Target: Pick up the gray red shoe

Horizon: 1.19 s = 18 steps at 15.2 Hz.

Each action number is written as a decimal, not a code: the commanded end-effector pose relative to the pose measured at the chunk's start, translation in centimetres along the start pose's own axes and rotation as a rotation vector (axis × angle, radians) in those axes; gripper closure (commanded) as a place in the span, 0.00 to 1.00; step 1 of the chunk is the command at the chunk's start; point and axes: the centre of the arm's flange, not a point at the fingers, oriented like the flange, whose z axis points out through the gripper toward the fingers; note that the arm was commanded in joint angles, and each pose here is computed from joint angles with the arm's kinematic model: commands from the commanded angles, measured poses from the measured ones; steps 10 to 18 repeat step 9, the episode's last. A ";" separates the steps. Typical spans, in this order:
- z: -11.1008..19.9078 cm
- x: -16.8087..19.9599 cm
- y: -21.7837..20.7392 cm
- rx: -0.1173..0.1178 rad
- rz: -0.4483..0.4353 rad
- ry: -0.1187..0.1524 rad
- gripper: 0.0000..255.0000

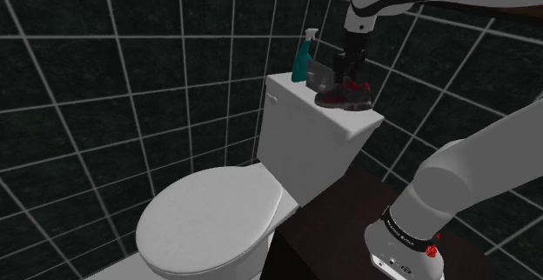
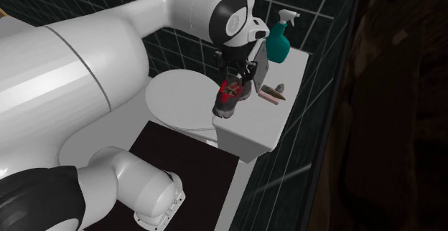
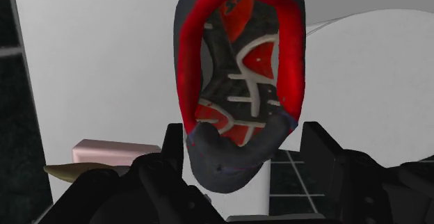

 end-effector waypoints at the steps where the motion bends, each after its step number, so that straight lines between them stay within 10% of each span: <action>1: -1.0 -0.1 0.1 0.000 0.000 0.000 1.00; 18: -4.2 -0.3 0.4 0.000 0.000 0.000 1.00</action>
